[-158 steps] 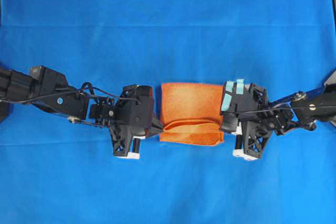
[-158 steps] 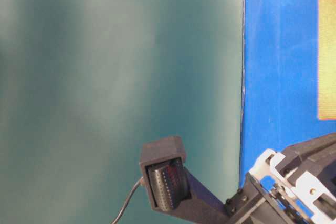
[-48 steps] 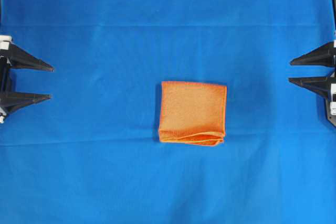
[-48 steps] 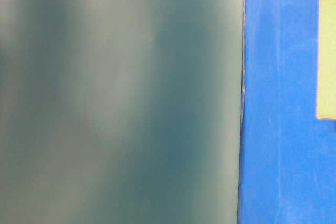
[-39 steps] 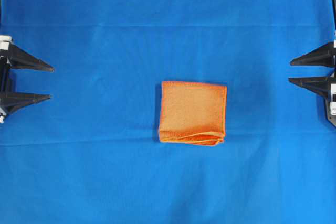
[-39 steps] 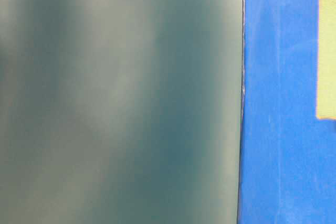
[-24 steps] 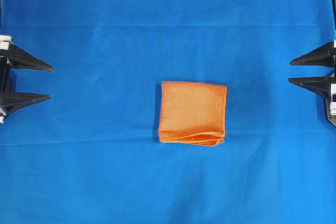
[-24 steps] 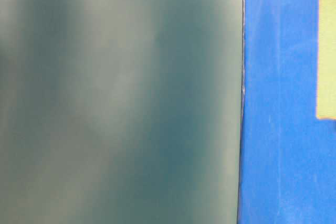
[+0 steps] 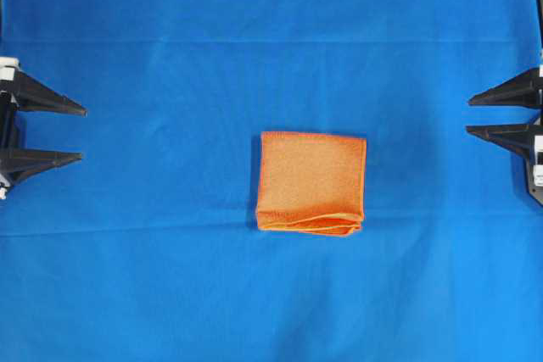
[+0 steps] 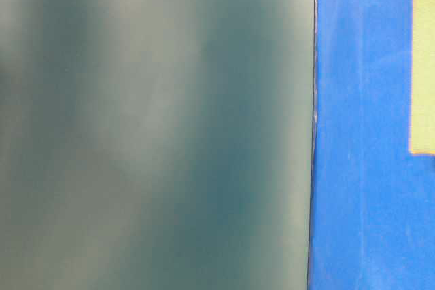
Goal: Fold the orange towel.
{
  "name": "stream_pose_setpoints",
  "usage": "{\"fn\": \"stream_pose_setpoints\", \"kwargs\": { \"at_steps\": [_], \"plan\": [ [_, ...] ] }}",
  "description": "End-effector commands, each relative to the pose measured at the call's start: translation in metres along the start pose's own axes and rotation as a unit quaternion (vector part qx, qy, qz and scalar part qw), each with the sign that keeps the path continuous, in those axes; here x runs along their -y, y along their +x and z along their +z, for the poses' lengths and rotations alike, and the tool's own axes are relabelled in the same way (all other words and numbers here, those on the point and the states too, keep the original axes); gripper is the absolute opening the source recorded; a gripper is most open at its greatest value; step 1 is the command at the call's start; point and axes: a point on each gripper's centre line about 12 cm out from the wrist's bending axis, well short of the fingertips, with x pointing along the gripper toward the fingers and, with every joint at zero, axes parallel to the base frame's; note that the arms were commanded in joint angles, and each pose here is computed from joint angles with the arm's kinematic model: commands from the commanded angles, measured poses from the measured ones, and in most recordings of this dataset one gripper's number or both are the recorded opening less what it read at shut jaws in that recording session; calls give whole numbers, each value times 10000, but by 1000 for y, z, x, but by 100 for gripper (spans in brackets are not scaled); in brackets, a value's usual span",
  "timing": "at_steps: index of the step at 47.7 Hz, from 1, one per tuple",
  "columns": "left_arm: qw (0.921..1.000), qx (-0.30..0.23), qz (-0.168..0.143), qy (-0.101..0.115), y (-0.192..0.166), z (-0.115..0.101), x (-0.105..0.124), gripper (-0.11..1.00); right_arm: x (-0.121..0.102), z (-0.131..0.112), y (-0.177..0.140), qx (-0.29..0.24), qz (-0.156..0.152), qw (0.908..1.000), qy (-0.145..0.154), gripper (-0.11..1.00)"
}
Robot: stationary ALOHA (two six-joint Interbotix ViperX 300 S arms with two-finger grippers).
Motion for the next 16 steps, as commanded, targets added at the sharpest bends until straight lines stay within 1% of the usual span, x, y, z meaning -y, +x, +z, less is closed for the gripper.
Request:
{"fn": "stream_pose_setpoints", "kwargs": {
  "at_steps": [1, 16],
  "plan": [
    [10000, 54, 12, 13, 1, 5, 0, 65, -1, 3, 1, 24, 16, 10000, -13, 54],
    [10000, 54, 12, 13, 1, 5, 0, 65, -1, 3, 1, 10, 13, 10000, -16, 54]
  ]
}}
